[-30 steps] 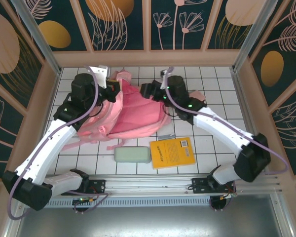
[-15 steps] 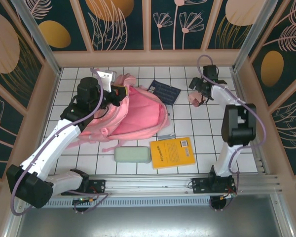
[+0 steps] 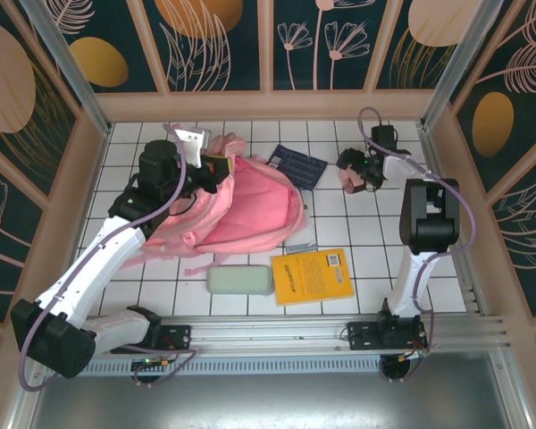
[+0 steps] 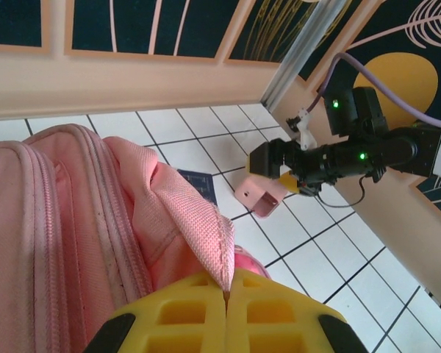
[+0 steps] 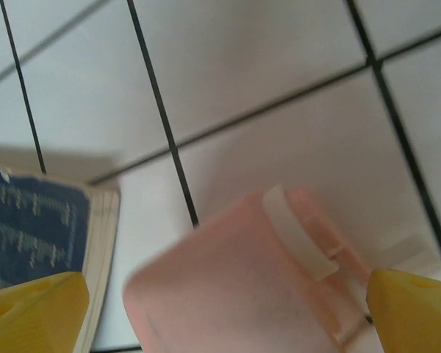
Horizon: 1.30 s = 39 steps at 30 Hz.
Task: Pack the student bag
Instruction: Pick up the loose stationery from the middle-right of the table.
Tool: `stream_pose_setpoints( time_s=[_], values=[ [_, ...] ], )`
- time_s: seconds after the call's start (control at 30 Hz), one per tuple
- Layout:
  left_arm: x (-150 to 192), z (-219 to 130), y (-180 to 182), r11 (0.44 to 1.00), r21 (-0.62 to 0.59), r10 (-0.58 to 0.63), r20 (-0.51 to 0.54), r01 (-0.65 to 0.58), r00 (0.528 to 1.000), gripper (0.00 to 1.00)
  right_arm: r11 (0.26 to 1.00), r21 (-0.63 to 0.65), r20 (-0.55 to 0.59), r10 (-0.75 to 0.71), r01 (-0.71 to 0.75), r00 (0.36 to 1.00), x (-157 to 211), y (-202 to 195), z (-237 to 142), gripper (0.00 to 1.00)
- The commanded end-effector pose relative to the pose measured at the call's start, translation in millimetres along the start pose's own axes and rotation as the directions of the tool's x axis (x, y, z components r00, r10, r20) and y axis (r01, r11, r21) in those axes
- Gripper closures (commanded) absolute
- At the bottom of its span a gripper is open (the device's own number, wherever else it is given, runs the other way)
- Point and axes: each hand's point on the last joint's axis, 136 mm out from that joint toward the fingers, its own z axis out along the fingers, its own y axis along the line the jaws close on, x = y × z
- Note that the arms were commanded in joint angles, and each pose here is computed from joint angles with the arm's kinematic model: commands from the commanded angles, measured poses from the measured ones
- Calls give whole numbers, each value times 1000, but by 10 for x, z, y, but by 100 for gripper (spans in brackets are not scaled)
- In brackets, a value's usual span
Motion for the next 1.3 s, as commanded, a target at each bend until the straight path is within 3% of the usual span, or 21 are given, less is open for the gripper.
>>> stream_pose_setpoints(
  time_s=[0.0,0.17,0.4,0.53,0.8,0.87,1.0,1.13,1.27],
  values=[
    [-203,4,-109,998,53,15,63,-18,998,100,998,-57,29,-26,28,999,26,175,-208,3],
    [-220,42,-122,998,63,9,55,-12,998,100,996,38,29,-88,87,996,202,155,-234,3],
    [-241,33,-143,998,67,5,51,-9,999,100,927,316,-18,-206,201,978,172,-5,-37,4],
    [-244,-21,-146,998,59,7,61,-11,998,100,916,347,-43,-198,201,979,199,-50,123,8],
    [-216,-50,-119,999,44,15,66,-18,998,100,903,383,-39,-196,196,980,152,-35,207,27],
    [-226,-52,-121,999,42,16,69,-19,998,100,899,390,-35,-201,198,979,153,-27,195,36],
    [-261,-61,-114,999,33,19,76,-21,997,100,899,397,25,-214,187,976,68,47,-2,58],
    [-318,-89,-147,999,35,20,83,-23,996,100,910,369,129,-249,186,960,-50,312,-438,61],
    [-445,-168,-200,998,24,51,98,-53,994,100,948,225,256,-278,223,926,-14,836,-1008,61]
  ],
)
